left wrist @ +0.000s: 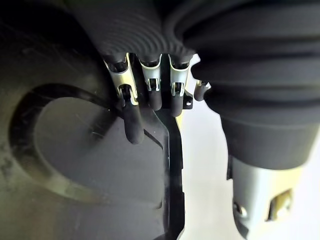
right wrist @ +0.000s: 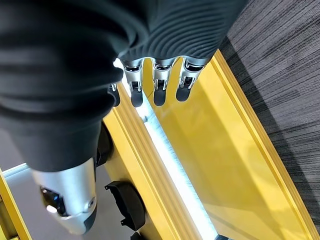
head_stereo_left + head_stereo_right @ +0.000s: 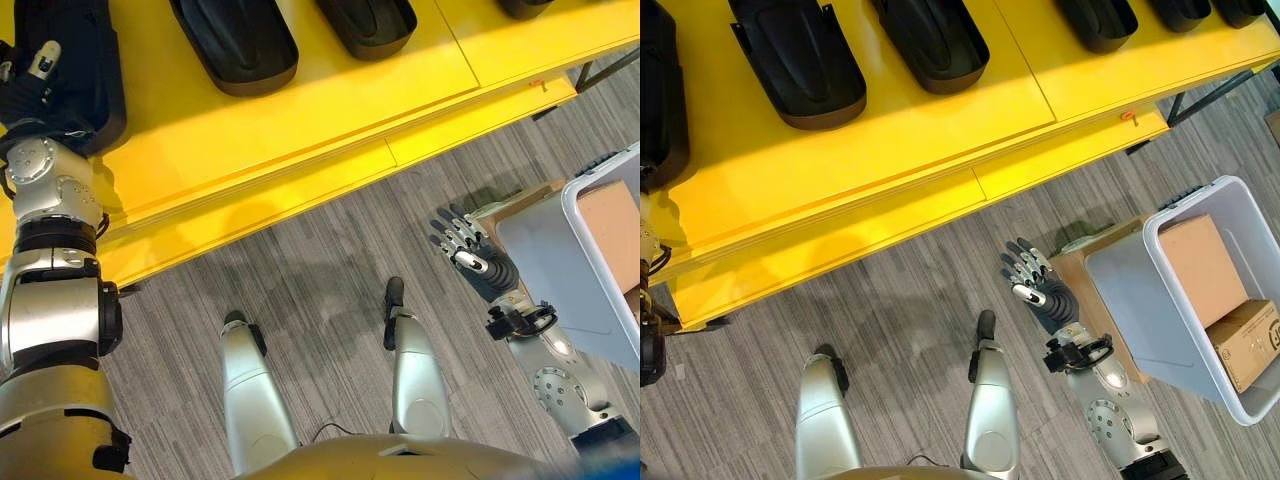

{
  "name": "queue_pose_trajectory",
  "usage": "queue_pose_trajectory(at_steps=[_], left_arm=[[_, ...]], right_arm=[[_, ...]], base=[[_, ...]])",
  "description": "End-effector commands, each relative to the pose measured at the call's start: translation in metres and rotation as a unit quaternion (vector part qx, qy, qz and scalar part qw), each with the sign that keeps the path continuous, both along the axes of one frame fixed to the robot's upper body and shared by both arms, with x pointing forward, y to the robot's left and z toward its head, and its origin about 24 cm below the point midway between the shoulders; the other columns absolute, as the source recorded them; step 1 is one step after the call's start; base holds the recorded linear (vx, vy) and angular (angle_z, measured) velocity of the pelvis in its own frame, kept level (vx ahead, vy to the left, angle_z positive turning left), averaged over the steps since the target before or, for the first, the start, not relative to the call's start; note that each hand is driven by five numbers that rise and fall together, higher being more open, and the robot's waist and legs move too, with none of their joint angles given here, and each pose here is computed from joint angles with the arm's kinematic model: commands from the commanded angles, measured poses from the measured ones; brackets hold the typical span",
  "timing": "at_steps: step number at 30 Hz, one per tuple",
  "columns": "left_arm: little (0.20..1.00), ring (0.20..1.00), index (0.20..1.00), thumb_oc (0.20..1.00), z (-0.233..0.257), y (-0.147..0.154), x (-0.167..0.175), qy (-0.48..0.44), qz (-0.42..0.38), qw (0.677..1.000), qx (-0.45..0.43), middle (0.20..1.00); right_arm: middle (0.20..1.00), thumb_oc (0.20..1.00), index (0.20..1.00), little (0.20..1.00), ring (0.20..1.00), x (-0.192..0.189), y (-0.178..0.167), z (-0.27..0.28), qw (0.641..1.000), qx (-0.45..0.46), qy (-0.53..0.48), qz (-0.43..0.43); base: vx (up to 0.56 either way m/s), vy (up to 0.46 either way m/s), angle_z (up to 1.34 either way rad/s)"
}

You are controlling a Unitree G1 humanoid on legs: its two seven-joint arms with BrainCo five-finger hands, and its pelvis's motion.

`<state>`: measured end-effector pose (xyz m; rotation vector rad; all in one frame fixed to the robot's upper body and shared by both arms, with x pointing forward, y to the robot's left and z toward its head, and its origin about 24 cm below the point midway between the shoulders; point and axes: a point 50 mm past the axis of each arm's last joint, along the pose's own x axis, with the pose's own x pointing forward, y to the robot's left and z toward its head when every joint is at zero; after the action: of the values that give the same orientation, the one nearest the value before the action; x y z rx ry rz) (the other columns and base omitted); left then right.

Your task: Move parts from the plastic box to the shelf.

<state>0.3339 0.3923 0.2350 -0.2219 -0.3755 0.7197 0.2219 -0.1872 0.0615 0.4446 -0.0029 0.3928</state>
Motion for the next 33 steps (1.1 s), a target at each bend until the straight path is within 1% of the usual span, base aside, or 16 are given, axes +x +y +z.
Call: queue_pose_trajectory(at_steps=[1, 11, 19, 20, 21, 22, 23, 25, 27, 30, 31, 33], left_arm=[[1.000, 1.000, 1.000, 1.000, -0.033, 0.030, -0.025, 0.033, 0.058, 0.997, -0.049, 1.000], [1.000, 1.000, 1.000, 1.000, -0.054, 0.047, -0.047, 0.013, 0.088, 0.990, -0.106, 1.000], [1.000, 1.000, 1.000, 1.000, -0.044, 0.041, -0.040, 0.015, 0.075, 0.994, -0.075, 1.000], [1.000, 1.000, 1.000, 1.000, -0.039, 0.037, -0.036, 0.014, 0.066, 0.996, -0.064, 1.000], [1.000, 1.000, 1.000, 1.000, -0.030, 0.030, -0.028, 0.019, 0.053, 0.998, -0.030, 1.000], [1.000, 1.000, 1.000, 1.000, -0.029, 0.029, -0.028, 0.019, 0.053, 0.998, -0.030, 1.000], [1.000, 1.000, 1.000, 1.000, -0.025, 0.026, -0.024, 0.025, 0.048, 0.998, -0.011, 1.000], [1.000, 1.000, 1.000, 1.000, -0.002, 0.011, -0.013, 0.027, 0.033, 0.997, 0.061, 1.000], [1.000, 1.000, 1.000, 1.000, 0.011, 0.003, -0.008, 0.015, 0.023, 0.996, 0.086, 1.000], [1.000, 1.000, 1.000, 1.000, 0.033, -0.002, -0.007, 0.024, 0.029, 0.988, 0.150, 1.000], [1.000, 1.000, 1.000, 1.000, 0.034, -0.002, -0.006, 0.023, 0.028, 0.988, 0.151, 1.000], [1.000, 1.000, 1.000, 1.000, 0.047, 0.000, -0.008, 0.040, 0.043, 0.979, 0.193, 1.000]], right_arm=[[1.000, 1.000, 1.000, 1.000, 1.000, 0.002, -0.018, 0.028, 0.998, -0.017, -0.056, -0.008], [1.000, 1.000, 1.000, 1.000, 1.000, 0.002, -0.018, 0.028, 0.998, -0.017, -0.057, -0.012], [1.000, 1.000, 1.000, 1.000, 1.000, 0.003, -0.018, 0.028, 0.998, -0.021, -0.056, -0.005], [1.000, 1.000, 1.000, 1.000, 1.000, 0.003, -0.017, 0.029, 0.998, -0.021, -0.056, -0.003], [1.000, 1.000, 1.000, 1.000, 1.000, 0.004, -0.018, 0.029, 0.998, -0.022, -0.058, -0.002], [1.000, 1.000, 1.000, 1.000, 1.000, 0.004, -0.018, 0.029, 0.998, -0.021, -0.058, -0.003], [1.000, 1.000, 1.000, 1.000, 1.000, 0.005, -0.018, 0.029, 0.998, -0.021, -0.058, -0.003], [1.000, 1.000, 1.000, 1.000, 1.000, 0.007, -0.020, 0.028, 0.998, -0.024, -0.057, -0.005], [1.000, 1.000, 1.000, 1.000, 1.000, 0.008, -0.021, 0.028, 0.998, -0.024, -0.057, -0.005], [1.000, 1.000, 1.000, 1.000, 1.000, 0.009, -0.023, 0.030, 0.998, -0.026, -0.061, -0.004], [1.000, 1.000, 1.000, 1.000, 1.000, 0.009, -0.023, 0.030, 0.998, -0.025, -0.061, -0.004], [1.000, 1.000, 1.000, 1.000, 1.000, 0.010, -0.025, 0.032, 0.998, -0.027, -0.064, -0.002]], base=[[0.00, 0.000, 0.00], [0.00, 0.000, 0.00], [0.00, 0.000, 0.00], [0.00, 0.000, 0.00], [0.00, 0.000, 0.00], [0.00, 0.000, 0.00], [0.00, 0.000, 0.00], [0.00, 0.000, 0.00], [0.00, 0.003, 0.02], [0.00, 0.000, 0.00], [0.00, 0.000, 0.00], [0.00, 0.000, 0.00]])
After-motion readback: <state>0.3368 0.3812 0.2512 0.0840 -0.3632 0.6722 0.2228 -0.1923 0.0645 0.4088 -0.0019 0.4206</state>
